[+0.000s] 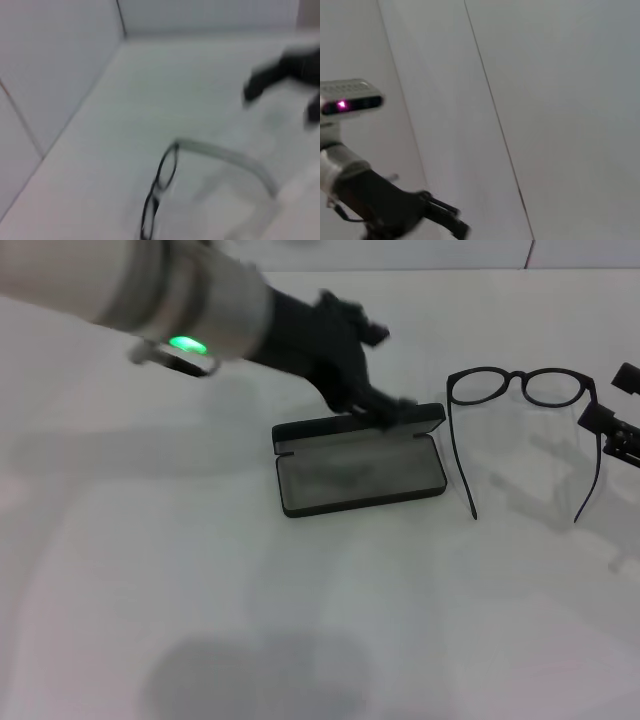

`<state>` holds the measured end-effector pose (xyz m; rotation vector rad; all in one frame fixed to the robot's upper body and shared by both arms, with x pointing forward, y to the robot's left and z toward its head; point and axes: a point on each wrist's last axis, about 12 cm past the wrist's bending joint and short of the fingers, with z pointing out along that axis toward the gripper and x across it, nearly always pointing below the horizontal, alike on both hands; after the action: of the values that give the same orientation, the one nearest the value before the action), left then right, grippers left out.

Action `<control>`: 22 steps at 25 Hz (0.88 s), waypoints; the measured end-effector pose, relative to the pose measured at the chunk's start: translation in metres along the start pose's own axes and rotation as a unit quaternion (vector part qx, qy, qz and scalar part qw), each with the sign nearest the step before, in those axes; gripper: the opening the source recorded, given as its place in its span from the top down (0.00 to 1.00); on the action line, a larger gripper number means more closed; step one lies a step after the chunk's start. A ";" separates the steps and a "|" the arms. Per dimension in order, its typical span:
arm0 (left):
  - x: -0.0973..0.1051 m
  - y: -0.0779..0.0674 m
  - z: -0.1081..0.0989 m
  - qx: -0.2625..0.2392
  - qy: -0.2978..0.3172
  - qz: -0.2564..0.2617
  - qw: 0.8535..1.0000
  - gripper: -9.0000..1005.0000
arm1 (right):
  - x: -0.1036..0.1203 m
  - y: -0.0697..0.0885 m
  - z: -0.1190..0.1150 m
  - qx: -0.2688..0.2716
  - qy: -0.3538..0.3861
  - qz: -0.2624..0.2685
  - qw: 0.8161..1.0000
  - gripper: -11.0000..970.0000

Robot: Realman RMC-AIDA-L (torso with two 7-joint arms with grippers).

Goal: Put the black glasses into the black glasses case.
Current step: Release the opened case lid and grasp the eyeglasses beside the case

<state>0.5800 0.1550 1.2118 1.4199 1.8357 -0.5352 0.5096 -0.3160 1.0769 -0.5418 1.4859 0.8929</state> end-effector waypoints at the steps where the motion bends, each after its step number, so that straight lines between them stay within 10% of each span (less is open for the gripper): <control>1: 0.004 0.002 -0.008 0.013 -0.017 -0.016 1.000 0.23 | 0.000 0.000 0.000 0.001 -0.001 0.000 1.000 0.12; 10: 0.104 -0.004 -0.042 0.144 -0.116 -0.170 0.968 0.11 | -0.026 -0.015 -0.011 -0.015 0.015 -0.035 0.999 0.12; 22: 0.177 -0.037 -0.044 0.097 -0.178 -0.224 0.953 0.11 | -0.145 -0.026 0.023 -0.099 0.328 -0.100 0.934 0.12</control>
<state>0.5115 0.2883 1.1008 0.9349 1.8374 -1.1481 0.5630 -0.3381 1.2141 -1.2069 1.8976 0.7353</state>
